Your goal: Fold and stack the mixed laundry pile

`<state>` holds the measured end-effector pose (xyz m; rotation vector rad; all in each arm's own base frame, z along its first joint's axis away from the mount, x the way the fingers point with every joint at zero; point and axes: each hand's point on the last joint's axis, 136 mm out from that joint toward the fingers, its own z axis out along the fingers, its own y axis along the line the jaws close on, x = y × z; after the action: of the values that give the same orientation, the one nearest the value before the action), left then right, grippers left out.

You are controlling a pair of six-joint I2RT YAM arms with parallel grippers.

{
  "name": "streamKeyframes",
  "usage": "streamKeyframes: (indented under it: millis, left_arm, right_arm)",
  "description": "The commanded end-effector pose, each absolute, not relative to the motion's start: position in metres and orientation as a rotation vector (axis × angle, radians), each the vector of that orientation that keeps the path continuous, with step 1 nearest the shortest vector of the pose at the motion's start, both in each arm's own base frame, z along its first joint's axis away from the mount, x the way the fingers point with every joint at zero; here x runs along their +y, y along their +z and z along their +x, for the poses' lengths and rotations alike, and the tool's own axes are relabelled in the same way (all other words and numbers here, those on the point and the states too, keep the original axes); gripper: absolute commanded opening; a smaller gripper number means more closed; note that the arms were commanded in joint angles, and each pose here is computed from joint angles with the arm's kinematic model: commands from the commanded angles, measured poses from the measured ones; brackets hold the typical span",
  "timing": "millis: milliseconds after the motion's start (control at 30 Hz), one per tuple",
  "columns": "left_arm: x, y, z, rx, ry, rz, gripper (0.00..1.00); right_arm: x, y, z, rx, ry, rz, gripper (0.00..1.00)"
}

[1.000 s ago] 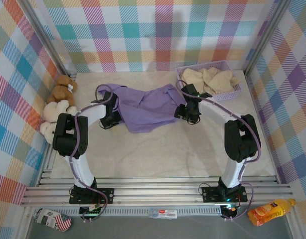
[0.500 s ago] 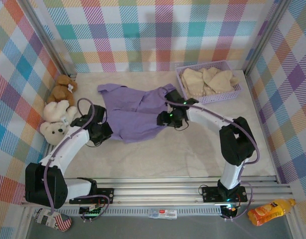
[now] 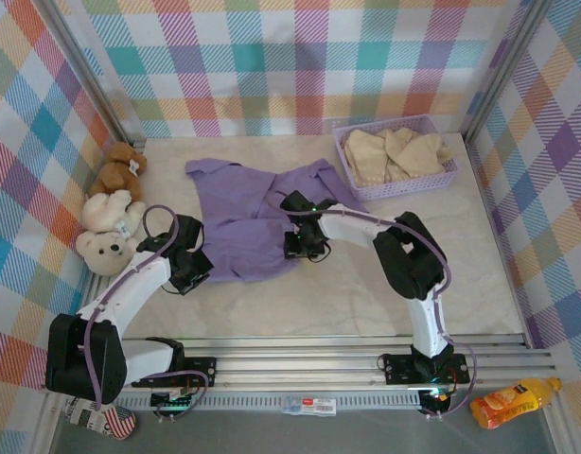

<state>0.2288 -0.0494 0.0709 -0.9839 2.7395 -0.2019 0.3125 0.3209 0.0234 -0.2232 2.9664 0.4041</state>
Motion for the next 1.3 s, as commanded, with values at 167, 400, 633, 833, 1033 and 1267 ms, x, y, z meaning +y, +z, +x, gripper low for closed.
streamKeyframes:
  millis: [167, 400, 633, 833, 1033, 1267]
  left_arm:
    - [-0.052, 0.140, 0.275, 2.555, -0.256, -0.941, 0.00]
    - [-0.050, 0.211, 0.296, 2.461, -0.263, -0.794, 0.00]
    - [-0.061, 0.167, 0.228, 2.633, -0.379, -0.801, 0.00]
    - [-0.047, 0.147, 0.213, 2.640, -0.284, -0.820, 0.00]
    - [-0.055, 0.144, 0.261, 2.674, -0.240, -0.785, 0.08]
    - [-0.057, 0.130, 0.249, 2.778, -0.204, -0.672, 0.03]
  right_arm:
    - [0.281, 0.078, 0.335, 2.863, 0.250, -0.189, 0.00]
    - [0.227, 0.177, 0.300, 2.803, 0.120, -0.352, 0.00]
    - [0.219, 0.159, 0.240, 2.971, 0.281, -0.284, 0.17]
    - [0.222, 0.149, 0.263, 2.910, 0.232, -0.238, 0.30]
    - [0.227, 0.144, 0.298, 2.855, 0.110, -0.298, 0.43]
    - [0.213, 0.090, 0.315, 2.925, 0.094, -0.136, 0.61]
